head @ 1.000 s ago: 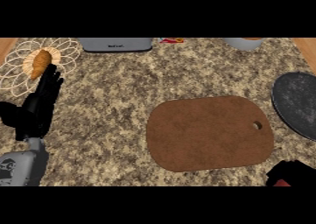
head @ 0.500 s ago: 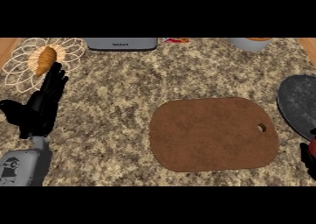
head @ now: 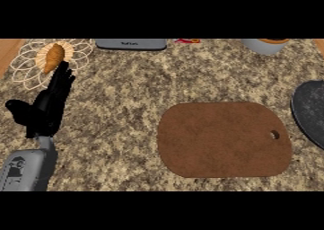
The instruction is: Pick the bell pepper from the cutting board and place it in the pan
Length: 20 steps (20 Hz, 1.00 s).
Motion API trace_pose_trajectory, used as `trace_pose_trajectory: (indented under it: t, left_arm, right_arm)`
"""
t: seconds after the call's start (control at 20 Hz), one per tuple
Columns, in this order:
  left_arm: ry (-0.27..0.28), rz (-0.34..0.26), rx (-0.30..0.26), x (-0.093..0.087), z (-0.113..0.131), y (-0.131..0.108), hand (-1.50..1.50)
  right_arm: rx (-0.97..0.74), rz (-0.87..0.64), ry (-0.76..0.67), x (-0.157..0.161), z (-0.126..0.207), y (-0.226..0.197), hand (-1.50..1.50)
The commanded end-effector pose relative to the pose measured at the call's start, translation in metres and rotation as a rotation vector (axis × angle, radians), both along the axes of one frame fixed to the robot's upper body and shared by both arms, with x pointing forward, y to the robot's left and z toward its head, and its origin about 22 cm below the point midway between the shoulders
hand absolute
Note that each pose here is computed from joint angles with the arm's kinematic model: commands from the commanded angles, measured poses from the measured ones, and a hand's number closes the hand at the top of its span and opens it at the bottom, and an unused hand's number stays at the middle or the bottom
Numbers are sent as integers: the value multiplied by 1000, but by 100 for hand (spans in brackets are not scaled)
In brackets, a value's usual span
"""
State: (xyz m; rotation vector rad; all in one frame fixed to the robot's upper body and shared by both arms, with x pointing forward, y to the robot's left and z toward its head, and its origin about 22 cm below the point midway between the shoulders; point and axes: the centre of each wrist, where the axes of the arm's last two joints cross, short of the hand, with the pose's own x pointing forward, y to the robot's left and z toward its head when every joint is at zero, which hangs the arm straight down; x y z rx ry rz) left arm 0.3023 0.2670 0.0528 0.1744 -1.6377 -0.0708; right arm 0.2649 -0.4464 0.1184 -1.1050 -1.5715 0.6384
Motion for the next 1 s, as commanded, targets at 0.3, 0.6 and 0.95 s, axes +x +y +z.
trace_pose_trajectory:
  t: [0.3,0.6,0.95]
  left_arm:
    - [-1,-26,1,5,-11,-15,0]
    - [-7,-28,-2,11,5,-5,0]
    - [-15,-19,9,2,-9,-5,0]
  right_arm:
    - [-3,-65,-6,47,-54,-40,150]
    - [190,-12,253,42,-84,-46,-150]
    - [295,109,304,45,-88,-49,-150]
